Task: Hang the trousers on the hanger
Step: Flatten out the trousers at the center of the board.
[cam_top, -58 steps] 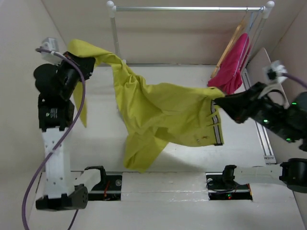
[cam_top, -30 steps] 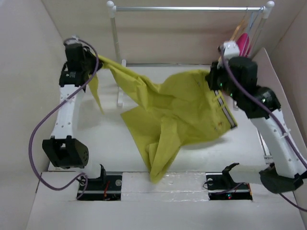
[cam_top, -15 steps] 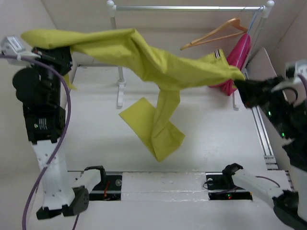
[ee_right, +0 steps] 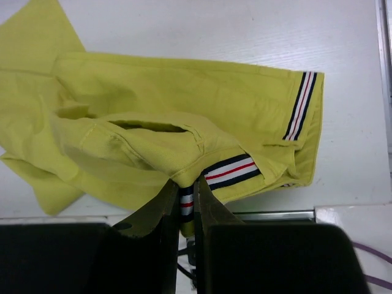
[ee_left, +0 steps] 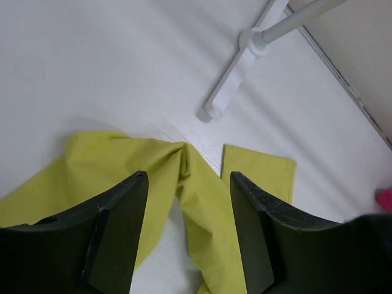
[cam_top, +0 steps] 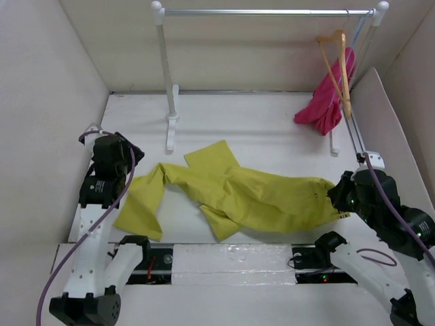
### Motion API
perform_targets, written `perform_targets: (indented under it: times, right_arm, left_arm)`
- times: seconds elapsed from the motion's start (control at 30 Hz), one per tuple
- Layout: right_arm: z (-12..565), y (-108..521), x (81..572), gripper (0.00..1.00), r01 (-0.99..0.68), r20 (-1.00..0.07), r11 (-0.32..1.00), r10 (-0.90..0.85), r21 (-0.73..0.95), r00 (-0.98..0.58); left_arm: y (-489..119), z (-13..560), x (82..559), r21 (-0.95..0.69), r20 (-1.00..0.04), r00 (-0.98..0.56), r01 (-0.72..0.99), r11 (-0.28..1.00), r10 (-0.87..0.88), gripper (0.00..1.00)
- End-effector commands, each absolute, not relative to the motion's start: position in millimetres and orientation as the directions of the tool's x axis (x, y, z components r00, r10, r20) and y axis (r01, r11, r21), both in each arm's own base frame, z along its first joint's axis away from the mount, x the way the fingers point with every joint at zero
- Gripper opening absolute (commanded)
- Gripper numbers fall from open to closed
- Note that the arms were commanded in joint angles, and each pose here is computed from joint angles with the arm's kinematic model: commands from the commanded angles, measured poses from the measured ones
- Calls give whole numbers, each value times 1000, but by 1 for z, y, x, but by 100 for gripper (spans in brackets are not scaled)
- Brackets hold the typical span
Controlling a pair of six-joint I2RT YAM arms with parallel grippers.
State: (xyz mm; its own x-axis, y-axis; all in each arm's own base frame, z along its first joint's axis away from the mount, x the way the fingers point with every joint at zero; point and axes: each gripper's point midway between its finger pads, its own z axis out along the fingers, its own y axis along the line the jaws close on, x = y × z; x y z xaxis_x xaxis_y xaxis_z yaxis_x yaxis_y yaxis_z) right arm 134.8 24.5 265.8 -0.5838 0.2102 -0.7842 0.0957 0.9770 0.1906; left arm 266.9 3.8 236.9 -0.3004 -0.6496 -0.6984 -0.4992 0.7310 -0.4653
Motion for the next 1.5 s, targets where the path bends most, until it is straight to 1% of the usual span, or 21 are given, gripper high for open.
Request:
perform_targets:
  times: [0.0, 0.03, 0.13, 0.17, 0.23, 0.3, 0.33, 0.37, 0.47, 0.63, 0.73, 0.9, 1.0, 1.07, 1.1, 1.13, 1.2, 1.33, 1.37, 1.43, 1.47]
  right_arm:
    - [266, 26, 105, 0, 12, -792, 962, 230, 272, -566]
    - [268, 27, 106, 0, 8, -795, 961, 233, 276, -561]
    - [247, 55, 89, 0, -170, -771, 927, 164, 333, -616]
    - [251, 60, 88, 0, -224, -786, 917, 135, 330, -603]
    - [244, 70, 93, 0, -276, -776, 908, 79, 315, -626]
    - [232, 74, 100, 0, -312, -765, 913, -2, 261, -644]
    - [227, 77, 107, 0, -319, -748, 916, -31, 244, -663]
    - [226, 78, 110, 0, -332, -745, 915, -56, 228, -664]
    - [235, 80, 119, 0, -332, -777, 916, -37, 225, -629]
    - [239, 81, 124, 0, -326, -797, 916, -12, 233, -603]
    - [236, 85, 125, 0, -330, -794, 910, -1, 251, -608]
    - [237, 87, 127, 0, -322, -799, 908, 22, 268, -601]
    - [241, 88, 130, 0, -319, -807, 908, 34, 271, -589]
    - [245, 89, 134, 0, -322, -817, 907, 40, 270, -575]
    - [248, 90, 138, 0, -323, -823, 907, 44, 271, -567]
    - [250, 92, 140, 0, -325, -826, 906, 46, 272, -562]
    - [255, 93, 144, 0, -332, -834, 906, 39, 262, -551]
    - [272, 94, 152, 0, -350, -859, 906, 27, 237, -511]
    - [276, 94, 153, 0, -357, -865, 906, 20, 228, -502]
    - [283, 87, 155, 0, -335, -877, 920, 20, 204, -479]
    - [293, 82, 155, 0, -326, -891, 925, 27, 194, -453]
  left_arm:
    - [16, 311, 279, -465, -824, -128, -405, 787, -553, 52]
    - [9, 310, 279, -444, -833, -169, -362, 820, -526, 52]
    - [-30, 324, 311, -464, -851, -208, -132, 876, -483, 53]
    - [-63, 306, 326, -493, -818, -341, -1, 870, -464, 54]
    - [-93, 289, 344, -513, -792, -429, 85, 854, -434, 54]
    - [-116, 254, 370, -423, -787, -522, 68, 903, -330, 54]
    - [-156, 249, 366, -377, -796, -556, 148, 914, -238, 55]
    - [-171, 235, 383, -315, -781, -601, 141, 938, -172, 55]
    - [-221, 197, 405, -197, -727, -687, 202, 959, -5, 60]
    - [-269, 133, 428, -156, -621, -774, 272, 950, 119, 63]
    - [-289, 71, 431, -80, -512, -831, 298, 951, 217, 64]
    - [-296, 37, 425, -33, -438, -860, 306, 951, 262, 63]
    - [-283, 18, 415, 10, -394, -879, 289, 957, 269, 59]
    - [-270, 6, 406, 74, -370, -884, 281, 957, 288, 42]
    - [-263, 7, 408, 109, -380, -879, 268, 957, 289, 5]
    - [-260, 10, 408, 119, -385, -878, 258, 959, 284, 0]
    - [-253, 26, 411, 97, -408, -881, 220, 971, 241, 0]
    - [-230, 131, 435, -70, -576, -815, 117, 991, 55, 0]
    - [-206, 184, 441, -120, -654, -756, 69, 990, -27, 0]
    - [-172, 257, 437, -184, -751, -646, 4, 983, -138, 0]
    - [-140, 273, 437, -198, -765, -613, -63, 978, -195, 0]
